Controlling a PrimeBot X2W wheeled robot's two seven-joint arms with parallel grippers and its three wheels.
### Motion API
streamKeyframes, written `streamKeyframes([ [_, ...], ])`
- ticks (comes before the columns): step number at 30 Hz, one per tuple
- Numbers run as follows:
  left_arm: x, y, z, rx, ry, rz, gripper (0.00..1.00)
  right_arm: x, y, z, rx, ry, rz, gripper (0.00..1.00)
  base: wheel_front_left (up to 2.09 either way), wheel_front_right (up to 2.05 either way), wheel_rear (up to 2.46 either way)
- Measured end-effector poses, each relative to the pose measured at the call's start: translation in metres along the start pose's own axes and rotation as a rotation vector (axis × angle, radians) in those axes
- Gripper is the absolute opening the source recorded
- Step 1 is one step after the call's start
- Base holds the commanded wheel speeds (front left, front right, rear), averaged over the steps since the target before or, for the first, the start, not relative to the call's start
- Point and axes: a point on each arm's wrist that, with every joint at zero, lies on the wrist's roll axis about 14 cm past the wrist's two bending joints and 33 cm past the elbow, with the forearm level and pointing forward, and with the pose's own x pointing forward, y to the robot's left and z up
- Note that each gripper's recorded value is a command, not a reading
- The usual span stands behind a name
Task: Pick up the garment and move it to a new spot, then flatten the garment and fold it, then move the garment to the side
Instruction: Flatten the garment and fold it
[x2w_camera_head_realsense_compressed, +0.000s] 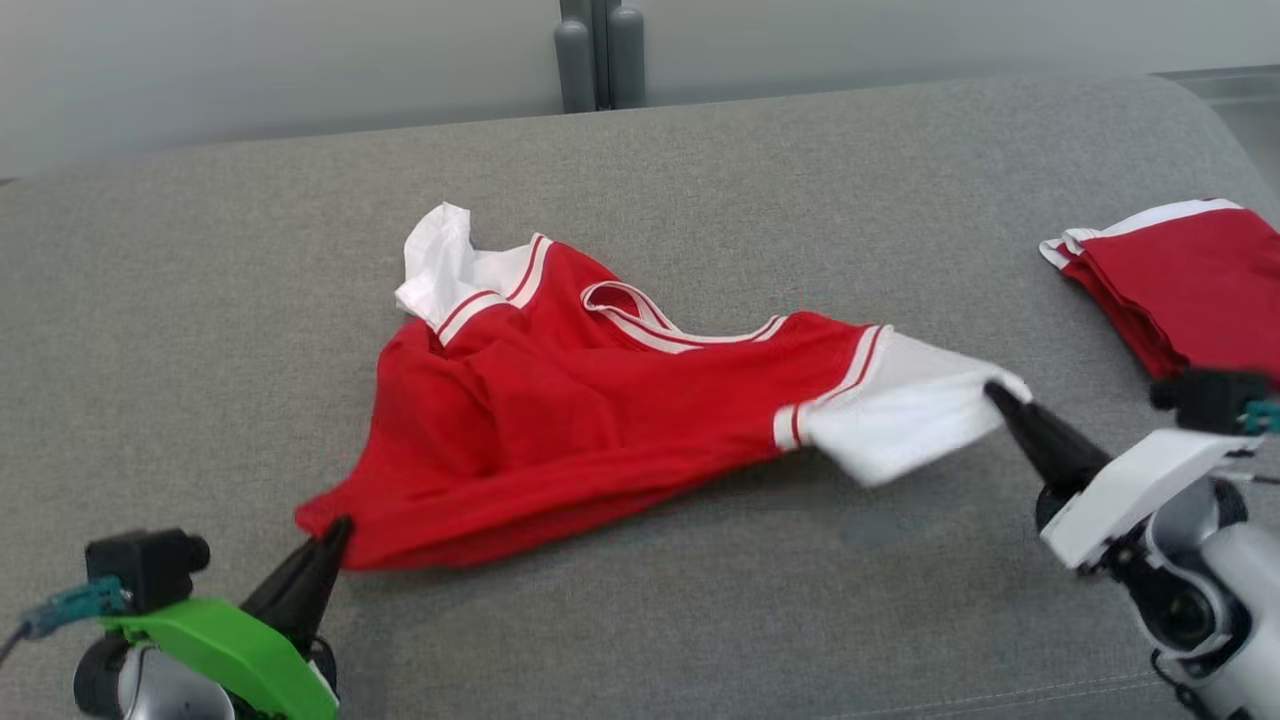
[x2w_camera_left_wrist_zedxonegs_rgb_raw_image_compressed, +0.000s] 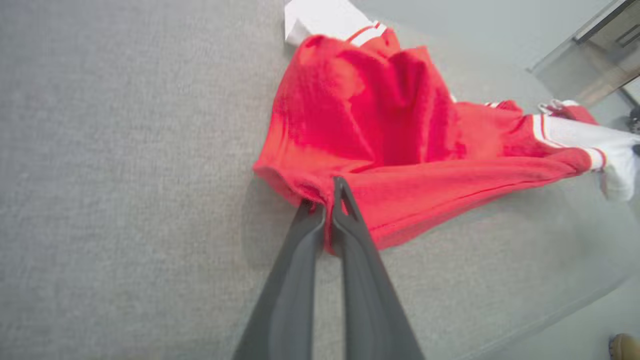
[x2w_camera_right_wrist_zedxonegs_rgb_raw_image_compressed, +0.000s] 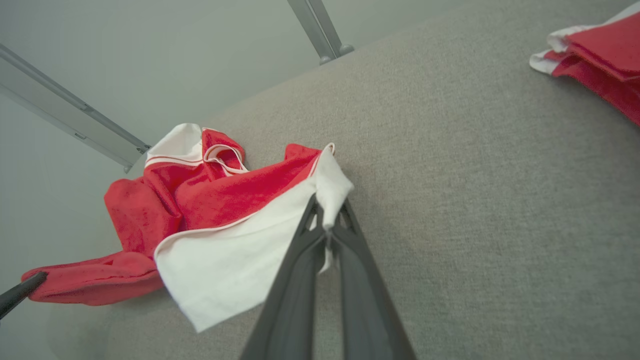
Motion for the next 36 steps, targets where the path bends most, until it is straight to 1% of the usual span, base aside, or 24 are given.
streamKeyframes([
  [3, 0.001, -0.033, 0.048, 0.002, -0.098, -0.123, 0.0, 0.001, 0.01, 0.054, 0.063, -0.133, 0.061, 0.0, 0.0, 0.0, 0.0],
  [6, 0.001, -0.062, 0.101, 0.076, -0.176, -0.237, 0.0, 0.002, 0.024, 0.116, 0.079, -0.276, 0.141, 0.0, 0.0, 0.0, 0.0],
  [9, 0.008, -0.092, 0.141, 0.114, -0.204, -0.362, 0.0, 0.004, 0.035, 0.173, 0.054, -0.394, 0.209, 0.0, 0.0, 0.0, 0.0],
  [11, 0.019, -0.104, 0.169, 0.154, -0.218, -0.408, 0.0, 0.01, 0.04, 0.205, 0.028, -0.455, 0.242, 0.0, 0.0, 0.0, 0.0],
  [12, 0.026, -0.109, 0.184, 0.157, -0.223, -0.43, 0.0, 0.015, 0.042, 0.219, 0.017, -0.478, 0.258, 0.0, 0.0, 0.0, 0.0],
  [13, 0.035, -0.112, 0.197, 0.166, -0.226, -0.436, 0.0, 0.022, 0.045, 0.231, 0.008, -0.498, 0.273, 0.0, 0.0, 0.0, 0.0],
  [15, 0.06, -0.105, 0.224, 0.204, -0.219, -0.396, 0.0, 0.04, 0.05, 0.252, -0.002, -0.526, 0.297, 0.0, 0.0, 0.0, 0.0],
  [17, 0.088, -0.094, 0.253, 0.207, -0.232, -0.34, 0.0, 0.066, 0.05, 0.272, -0.015, -0.562, 0.295, 0.0, 0.0, 0.0, 0.0],
  [19, 0.116, -0.085, 0.276, 0.224, -0.254, -0.281, 0.0, 0.096, 0.047, 0.292, -0.018, -0.615, 0.267, 0.0, 0.0, 0.0, 0.0],
  [22, 0.156, -0.068, 0.312, 0.229, -0.345, -0.189, 0.0, 0.143, 0.039, 0.316, 0.004, -0.694, 0.192, 0.0, 0.0, 0.0, 0.0],
  [24, 0.178, -0.055, 0.328, 0.23, -0.417, -0.128, 0.0, 0.169, 0.041, 0.326, 0.015, -0.749, 0.159, 0.0, 0.0, 0.0, 0.0],
  [25, 0.187, -0.051, 0.334, 0.258, -0.458, -0.106, 0.0, 0.18, 0.044, 0.33, 0.03, -0.78, 0.15, 0.0, 0.0, 0.0, 0.0],
  [27, 0.199, -0.042, 0.353, 0.292, -0.556, -0.058, 0.0, 0.194, 0.055, 0.34, 0.058, -0.853, 0.161, 0.0, 0.0, 0.0, 0.0],
  [28, 0.199, -0.043, 0.365, 0.307, -0.626, -0.066, 0.0, 0.198, 0.063, 0.345, 0.074, -0.886, 0.178, 0.0, 0.0, 0.0, 0.0],
  [29, 0.199, -0.042, 0.378, 0.299, -0.704, -0.065, 0.0, 0.202, 0.07, 0.349, 0.09, -0.916, 0.199, 0.0, 0.0, 0.0, 0.0],
  [30, 0.201, -0.04, 0.385, 0.308, -0.751, -0.066, 0.0, 0.205, 0.074, 0.35, 0.1, -0.943, 0.21, 0.0, 0.0, 0.0, 0.0],
  [32, 0.206, -0.03, 0.389, 0.3, -0.843, -0.061, 0.0, 0.214, 0.071, 0.346, 0.11, -0.959, 0.212, 0.0, 0.0, 0.0, 0.0],
  [33, 0.213, -0.022, 0.383, 0.286, -0.845, -0.054, 0.0, 0.219, 0.067, 0.339, 0.142, -0.955, 0.214, 0.0, 0.0, 0.0, 0.0],
  [35, 0.229, -0.012, 0.367, 0.271, -0.833, -0.048, 0.0, 0.233, 0.058, 0.317, 0.14, -0.903, 0.201, 0.0, 0.0, 0.0, 0.0],
  [36, 0.237, -0.007, 0.357, 0.259, -0.819, -0.047, 0.0, 0.239, 0.05, 0.303, 0.156, -0.874, 0.19, 0.0, 0.0, 0.0, 0.0],
])
